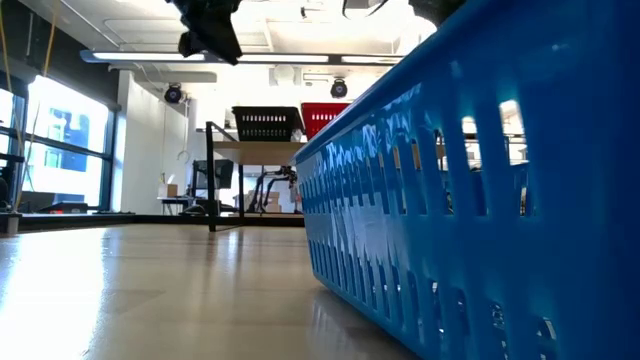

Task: Stack baskets on shelf by color
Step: Stack the black bin on top of the black bins on the shelf

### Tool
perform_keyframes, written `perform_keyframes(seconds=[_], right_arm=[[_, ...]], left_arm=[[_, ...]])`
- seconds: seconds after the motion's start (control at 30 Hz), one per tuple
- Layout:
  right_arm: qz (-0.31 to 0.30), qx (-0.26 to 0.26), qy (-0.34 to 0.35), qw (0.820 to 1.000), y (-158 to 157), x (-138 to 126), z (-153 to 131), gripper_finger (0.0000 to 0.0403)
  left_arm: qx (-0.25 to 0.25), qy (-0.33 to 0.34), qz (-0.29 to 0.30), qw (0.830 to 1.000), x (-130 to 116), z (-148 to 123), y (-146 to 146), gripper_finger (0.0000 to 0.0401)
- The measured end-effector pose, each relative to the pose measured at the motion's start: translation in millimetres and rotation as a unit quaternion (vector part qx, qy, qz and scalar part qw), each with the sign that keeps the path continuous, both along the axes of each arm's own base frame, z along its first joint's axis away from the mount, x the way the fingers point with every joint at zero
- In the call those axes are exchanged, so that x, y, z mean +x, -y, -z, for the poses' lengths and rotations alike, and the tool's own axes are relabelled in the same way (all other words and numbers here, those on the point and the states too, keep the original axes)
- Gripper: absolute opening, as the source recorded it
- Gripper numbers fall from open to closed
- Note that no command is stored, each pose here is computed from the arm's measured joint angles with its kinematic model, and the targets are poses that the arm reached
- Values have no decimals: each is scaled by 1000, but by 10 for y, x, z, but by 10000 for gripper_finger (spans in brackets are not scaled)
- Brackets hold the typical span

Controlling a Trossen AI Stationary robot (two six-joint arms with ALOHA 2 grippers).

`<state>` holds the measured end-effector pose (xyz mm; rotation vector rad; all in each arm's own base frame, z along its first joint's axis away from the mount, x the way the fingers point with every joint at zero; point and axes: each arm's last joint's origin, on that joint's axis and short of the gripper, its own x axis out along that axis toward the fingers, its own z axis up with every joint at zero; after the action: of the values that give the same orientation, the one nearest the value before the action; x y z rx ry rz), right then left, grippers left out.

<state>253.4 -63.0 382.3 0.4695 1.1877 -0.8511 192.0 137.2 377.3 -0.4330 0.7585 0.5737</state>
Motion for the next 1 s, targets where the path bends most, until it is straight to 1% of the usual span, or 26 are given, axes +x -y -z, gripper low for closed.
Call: perform_keyframes(seconds=[0.1, 0.2, 0.37, 0.5, 0.63, 0.67, 0.73, 0.87, 1.0], right_arm=[[-25, 0, 2, 1000, -72, -10, -22, 110], [-40, -7, 10, 999, -139, -53, -69, 110], [-65, -22, 30, 997, -251, -186, -186, 110], [-75, -34, 45, 996, -334, -306, -236, 110], [-68, -22, 32, 997, -414, -469, -58, 110], [-64, -20, 39, 997, -438, -508, -6, 110], [-62, -15, 67, 996, -480, -571, 74, 110], [-70, 13, 127, 989, -562, -675, 194, 110], [-63, 39, 155, 985, -621, -784, 267, 110]], left_arm=[[-27, 13, -13, 999, 16, 24, 126, 90], [-50, 21, -15, 998, 55, 52, 259, 90], [-73, 27, -22, 997, 142, 68, 489, 90], [-111, 34, -22, 993, 229, 93, 724, 90], [-124, 41, -34, 991, 294, 93, 992, 90], [-126, 43, -39, 990, 303, 92, 1054, 90], [-133, 50, -51, 989, 316, 91, 1165, 90], [-148, 64, -72, 984, 326, 88, 1353, 90], [-156, 61, -80, 983, 387, 138, 1531, 90]])
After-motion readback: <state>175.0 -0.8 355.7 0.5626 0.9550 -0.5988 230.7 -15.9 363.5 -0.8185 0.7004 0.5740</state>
